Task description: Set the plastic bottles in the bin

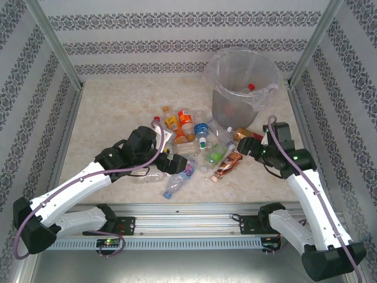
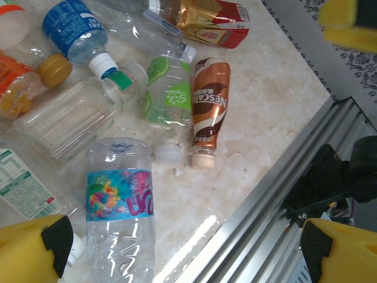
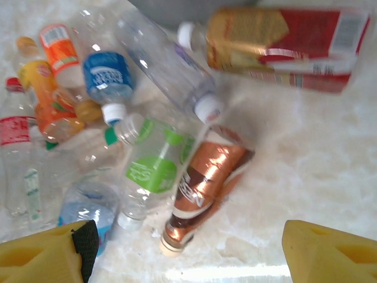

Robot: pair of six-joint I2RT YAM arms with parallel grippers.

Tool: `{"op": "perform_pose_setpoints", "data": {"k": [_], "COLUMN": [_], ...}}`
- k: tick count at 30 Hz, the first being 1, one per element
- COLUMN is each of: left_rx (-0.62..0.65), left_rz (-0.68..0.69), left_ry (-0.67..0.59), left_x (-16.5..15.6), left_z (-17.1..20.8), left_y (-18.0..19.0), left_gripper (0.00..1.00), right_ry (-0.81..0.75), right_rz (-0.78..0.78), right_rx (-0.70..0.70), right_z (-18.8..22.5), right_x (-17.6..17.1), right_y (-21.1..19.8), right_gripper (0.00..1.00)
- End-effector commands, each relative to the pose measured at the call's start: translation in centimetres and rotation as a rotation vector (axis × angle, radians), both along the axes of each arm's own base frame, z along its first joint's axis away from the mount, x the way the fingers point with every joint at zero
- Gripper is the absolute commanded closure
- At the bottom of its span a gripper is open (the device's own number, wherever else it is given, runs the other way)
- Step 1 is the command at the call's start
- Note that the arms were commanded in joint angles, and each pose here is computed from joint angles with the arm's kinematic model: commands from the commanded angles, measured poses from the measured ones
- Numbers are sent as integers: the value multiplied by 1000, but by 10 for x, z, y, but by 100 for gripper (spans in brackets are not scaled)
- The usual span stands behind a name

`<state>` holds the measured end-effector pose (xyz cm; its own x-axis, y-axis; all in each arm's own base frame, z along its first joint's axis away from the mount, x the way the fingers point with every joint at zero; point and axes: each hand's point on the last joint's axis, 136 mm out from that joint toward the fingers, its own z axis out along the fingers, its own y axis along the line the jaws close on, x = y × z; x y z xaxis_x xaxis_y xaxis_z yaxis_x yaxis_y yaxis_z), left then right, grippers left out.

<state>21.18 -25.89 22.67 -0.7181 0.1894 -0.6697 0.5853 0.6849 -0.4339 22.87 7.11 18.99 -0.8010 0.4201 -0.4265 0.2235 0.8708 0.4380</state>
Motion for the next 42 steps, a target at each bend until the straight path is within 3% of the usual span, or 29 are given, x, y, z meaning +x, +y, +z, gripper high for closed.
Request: {"op": "perform_pose_setpoints", "data": {"k": [1, 11, 21, 42], "left_rx": [-84, -176, -216, -271], "left_rz": [-42, -12, -15, 5], "left_ry": [-30, -74, -82, -83], "left_x": [-3, 4, 5, 5], "left_z": [14, 27, 33, 35], "left_y": [-14, -21, -24, -26], "left_gripper": [0, 0, 0, 0], "right_ry": [40, 86, 99, 156], "right_rz": [-82, -108, -98, -133], "right_rx": [58, 138, 199, 148], "right_z": [-22, -74, -100, -139], "right_x": [-1, 2, 15, 33], "right_y": [3, 23, 38, 37], "right_gripper": [18, 18, 13, 21]}}
